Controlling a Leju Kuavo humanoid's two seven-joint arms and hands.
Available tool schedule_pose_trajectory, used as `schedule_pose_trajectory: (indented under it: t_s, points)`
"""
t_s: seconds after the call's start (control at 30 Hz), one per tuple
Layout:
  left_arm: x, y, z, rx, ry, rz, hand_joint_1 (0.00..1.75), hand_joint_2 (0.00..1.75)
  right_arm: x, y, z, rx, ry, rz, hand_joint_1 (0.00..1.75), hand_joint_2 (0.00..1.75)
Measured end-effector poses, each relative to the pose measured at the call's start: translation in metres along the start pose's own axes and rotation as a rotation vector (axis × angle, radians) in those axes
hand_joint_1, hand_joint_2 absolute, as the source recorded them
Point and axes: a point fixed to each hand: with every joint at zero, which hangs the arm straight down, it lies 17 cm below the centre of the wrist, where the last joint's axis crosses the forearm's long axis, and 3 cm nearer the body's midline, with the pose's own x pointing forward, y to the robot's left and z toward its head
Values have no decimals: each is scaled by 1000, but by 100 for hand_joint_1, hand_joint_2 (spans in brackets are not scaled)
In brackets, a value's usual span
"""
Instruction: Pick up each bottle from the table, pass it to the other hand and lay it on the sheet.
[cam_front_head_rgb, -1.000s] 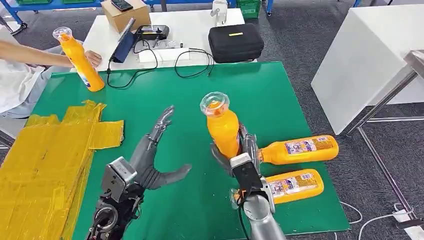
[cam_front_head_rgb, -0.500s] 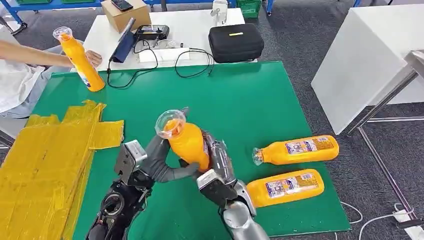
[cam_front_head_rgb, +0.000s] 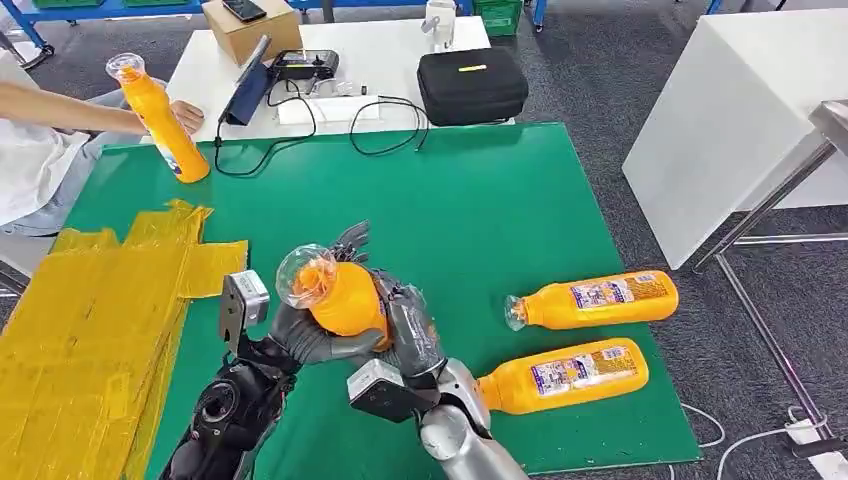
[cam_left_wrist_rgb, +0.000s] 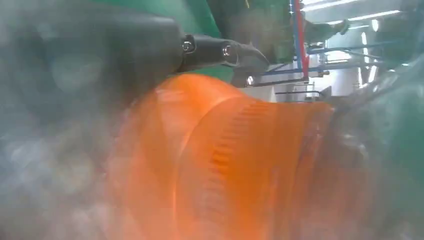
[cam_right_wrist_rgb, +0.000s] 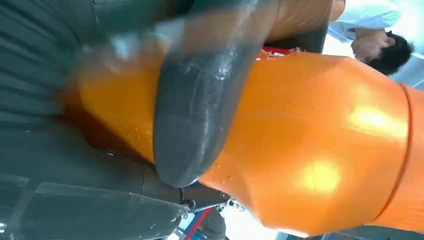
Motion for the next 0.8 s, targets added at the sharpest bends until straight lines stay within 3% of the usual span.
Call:
schedule_pose_trajectory:
  t_s: [0.03,0.73,0.77,0.8]
  points:
    - [-1,2,1,5,2,3,175,175,0,1,0,5,0,-1,175,175]
    - [-8,25,9,91,19,28,175,175,-8,18,-3,47,29,2,175,175]
    - [-8,25,10,94,19,31,175,175,-8,18,-3,48,31,4,129,175]
    - [-8,26,10,96,19,36,175,175,-9,18,-3,47,31,6,0,175]
